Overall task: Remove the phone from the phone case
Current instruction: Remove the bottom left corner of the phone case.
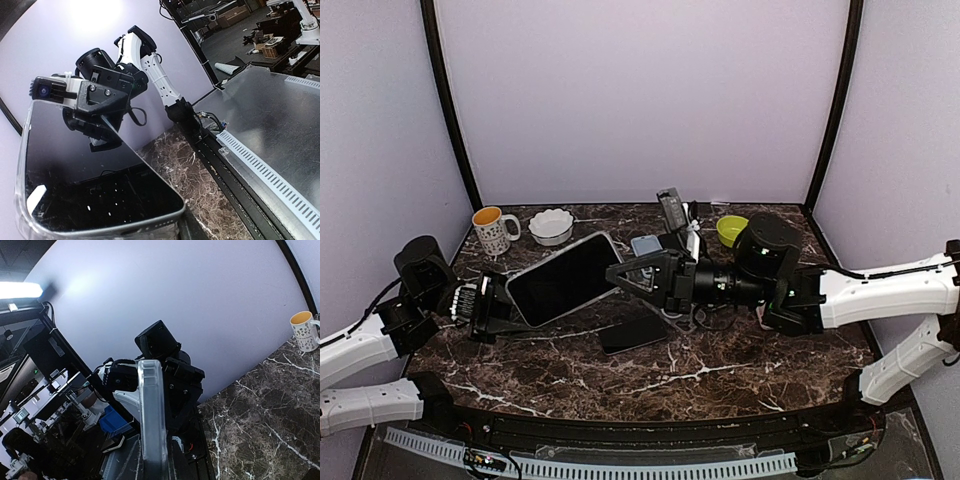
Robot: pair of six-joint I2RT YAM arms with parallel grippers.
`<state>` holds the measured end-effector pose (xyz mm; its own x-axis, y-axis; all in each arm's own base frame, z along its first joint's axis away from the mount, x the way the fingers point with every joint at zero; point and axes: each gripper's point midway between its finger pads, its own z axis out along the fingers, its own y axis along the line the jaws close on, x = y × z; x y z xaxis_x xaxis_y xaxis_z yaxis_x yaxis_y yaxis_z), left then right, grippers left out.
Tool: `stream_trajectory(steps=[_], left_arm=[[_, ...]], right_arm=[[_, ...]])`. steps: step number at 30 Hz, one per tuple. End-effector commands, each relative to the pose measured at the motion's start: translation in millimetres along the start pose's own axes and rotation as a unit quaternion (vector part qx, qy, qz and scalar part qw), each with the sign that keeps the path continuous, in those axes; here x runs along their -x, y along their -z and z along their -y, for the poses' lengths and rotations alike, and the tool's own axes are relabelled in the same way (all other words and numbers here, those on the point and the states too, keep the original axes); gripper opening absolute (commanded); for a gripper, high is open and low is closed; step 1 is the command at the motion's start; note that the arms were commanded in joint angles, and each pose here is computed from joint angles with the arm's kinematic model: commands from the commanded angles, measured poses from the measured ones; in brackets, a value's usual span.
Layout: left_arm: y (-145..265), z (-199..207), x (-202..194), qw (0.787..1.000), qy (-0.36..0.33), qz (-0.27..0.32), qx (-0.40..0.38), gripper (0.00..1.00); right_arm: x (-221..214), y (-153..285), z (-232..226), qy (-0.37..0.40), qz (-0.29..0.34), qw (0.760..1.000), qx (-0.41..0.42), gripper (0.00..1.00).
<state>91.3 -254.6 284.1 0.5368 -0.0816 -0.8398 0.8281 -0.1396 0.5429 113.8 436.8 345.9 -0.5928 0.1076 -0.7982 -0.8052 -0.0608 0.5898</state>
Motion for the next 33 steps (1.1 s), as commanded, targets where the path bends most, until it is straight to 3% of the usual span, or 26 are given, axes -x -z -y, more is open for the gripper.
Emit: stream_trajectory(steps=[1, 7, 13, 21, 29, 33], left_arm=[[5.9, -13.2, 32.1, 0.993, -0.111, 0.028, 0.033, 0.29], [1.5, -21.5, 6.3, 0.996, -0.08, -0.003, 0.05, 0.31], [-2.8, -12.1, -12.1, 0.998, -0.054, -0.027, 0.013, 0.28], [-5.0, 5.8, -18.1, 0.999, 0.006, -0.027, -0.046, 0.39], [-7.8, 15.0, -21.5, 0.994, 0.057, -0.015, -0.087, 0.29], [-8.5, 16.5, -21.8, 0.993, 0.073, -0.012, -0.095, 0.3]], right_arm=[[33.4, 17.7, -21.9, 0.075, 0.035, 0.996, 0.029, 0.0], [8.2, 22.6, -24.1, 0.185, -0.029, 0.981, 0.056, 0.0], [-10.5, 23.6, -17.9, 0.209, -0.085, 0.973, 0.052, 0.0], [-25.1, 28.5, -9.0, 0.263, -0.132, 0.955, 0.041, 0.0], [-31.5, 32.4, -9.5, 0.34, -0.159, 0.925, 0.054, 0.0], [-27.8, 34.1, -14.9, 0.37, -0.15, 0.915, 0.065, 0.0]])
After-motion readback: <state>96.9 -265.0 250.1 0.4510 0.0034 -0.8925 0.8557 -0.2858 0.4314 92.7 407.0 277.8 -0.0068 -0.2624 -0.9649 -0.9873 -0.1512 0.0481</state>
